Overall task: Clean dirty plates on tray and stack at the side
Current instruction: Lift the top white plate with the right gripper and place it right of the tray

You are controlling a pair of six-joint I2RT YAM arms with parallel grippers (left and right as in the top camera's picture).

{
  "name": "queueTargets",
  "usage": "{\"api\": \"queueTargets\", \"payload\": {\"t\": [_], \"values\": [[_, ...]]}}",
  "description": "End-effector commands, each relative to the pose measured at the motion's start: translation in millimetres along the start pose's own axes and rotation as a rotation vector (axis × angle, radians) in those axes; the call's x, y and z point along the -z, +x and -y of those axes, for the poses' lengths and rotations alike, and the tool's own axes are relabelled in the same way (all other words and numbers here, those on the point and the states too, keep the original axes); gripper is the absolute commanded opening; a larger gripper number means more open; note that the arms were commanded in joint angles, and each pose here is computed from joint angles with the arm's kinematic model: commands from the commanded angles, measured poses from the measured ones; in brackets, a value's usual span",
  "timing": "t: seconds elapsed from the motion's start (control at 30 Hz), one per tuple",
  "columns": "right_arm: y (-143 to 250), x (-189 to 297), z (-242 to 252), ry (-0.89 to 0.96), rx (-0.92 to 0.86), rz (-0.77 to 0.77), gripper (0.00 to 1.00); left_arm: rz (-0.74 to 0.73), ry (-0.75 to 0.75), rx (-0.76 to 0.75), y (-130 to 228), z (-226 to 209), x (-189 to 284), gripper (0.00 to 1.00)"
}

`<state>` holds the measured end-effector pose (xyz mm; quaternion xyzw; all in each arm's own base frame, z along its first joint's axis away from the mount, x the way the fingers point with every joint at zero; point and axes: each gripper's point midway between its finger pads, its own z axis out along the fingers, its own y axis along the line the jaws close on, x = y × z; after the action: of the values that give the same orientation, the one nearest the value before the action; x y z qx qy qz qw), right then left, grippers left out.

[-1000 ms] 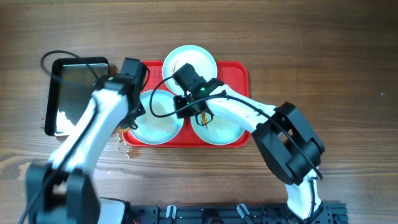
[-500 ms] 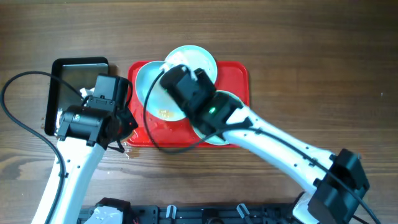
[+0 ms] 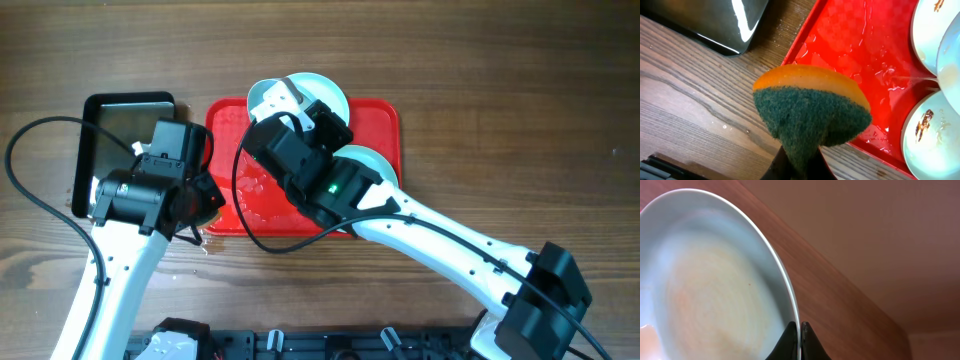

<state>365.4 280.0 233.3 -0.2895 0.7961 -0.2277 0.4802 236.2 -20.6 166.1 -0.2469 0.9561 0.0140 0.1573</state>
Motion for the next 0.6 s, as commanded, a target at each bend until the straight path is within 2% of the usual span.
{"api": "queueTargets", "payload": {"t": [0.0, 0.1, 0.2, 0.3, 0.33, 0.43, 0.57], "values": [[0, 4, 3, 0.014, -0.067, -0.008, 0.04, 0.011, 0.029, 0.022, -3, 4, 5, 0.04], [8, 5, -11, -0.062, -0.108, -0.037, 0.04, 0.012, 0.031, 0.022, -4, 4, 5, 0.04], [3, 6, -4, -0.015, -0.119, -0.019, 0.04, 0.015, 0.033, 0.022, -4, 5, 5, 0.04], [-11, 23, 32, 0.244, -0.009, 0.021, 0.04, 0.014, 0.032, 0.022, -4, 5, 4, 0.04], [-23, 30, 36, 0.276, 0.044, 0.049, 0.04, 0.015, 0.033, 0.023, -4, 5, 4, 0.04], [-49, 39, 37, 0.295, 0.165, 0.106, 0.04, 0.023, 0.04, 0.024, -6, 7, 5, 0.04], [-53, 40, 39, 0.309, 0.285, 0.099, 0.04, 0.024, 0.041, 0.024, -7, 7, 5, 0.04]]}}
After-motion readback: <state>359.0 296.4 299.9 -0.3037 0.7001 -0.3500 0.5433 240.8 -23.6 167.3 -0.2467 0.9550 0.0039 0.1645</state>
